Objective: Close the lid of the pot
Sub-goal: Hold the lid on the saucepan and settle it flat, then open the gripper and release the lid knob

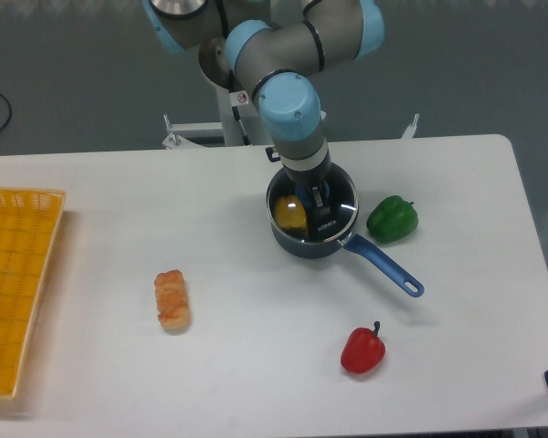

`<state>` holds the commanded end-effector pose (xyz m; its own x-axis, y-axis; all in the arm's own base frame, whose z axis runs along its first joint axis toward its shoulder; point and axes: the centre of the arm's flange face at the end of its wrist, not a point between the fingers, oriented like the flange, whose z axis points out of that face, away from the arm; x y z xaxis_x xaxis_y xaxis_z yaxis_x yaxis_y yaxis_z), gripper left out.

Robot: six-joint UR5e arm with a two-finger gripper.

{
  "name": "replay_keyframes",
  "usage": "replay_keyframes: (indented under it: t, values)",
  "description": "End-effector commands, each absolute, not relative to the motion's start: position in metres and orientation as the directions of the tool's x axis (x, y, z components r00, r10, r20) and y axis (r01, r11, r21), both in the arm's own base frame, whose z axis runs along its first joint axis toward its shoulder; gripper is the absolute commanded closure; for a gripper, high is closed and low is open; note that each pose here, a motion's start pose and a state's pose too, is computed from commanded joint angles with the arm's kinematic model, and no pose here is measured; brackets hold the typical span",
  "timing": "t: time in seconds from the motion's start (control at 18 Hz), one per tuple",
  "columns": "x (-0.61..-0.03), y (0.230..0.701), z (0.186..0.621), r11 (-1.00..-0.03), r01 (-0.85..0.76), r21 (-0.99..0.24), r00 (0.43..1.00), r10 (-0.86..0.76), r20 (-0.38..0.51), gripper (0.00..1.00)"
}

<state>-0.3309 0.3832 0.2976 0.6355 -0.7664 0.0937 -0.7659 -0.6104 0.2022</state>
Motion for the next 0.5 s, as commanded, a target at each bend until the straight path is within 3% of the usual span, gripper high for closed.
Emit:
replay_keyframes:
  t: [0.44, 0.5]
  values:
    - [-0.3301, 0.3836, 0.2962, -0.608, -0.768, 0.201, 0.633, -0.768, 0.097, 0.27]
    - [-0.3306, 0.3841, 0.2973, -0.609, -0.767, 0.200, 0.634, -0.767, 0.095, 0.18]
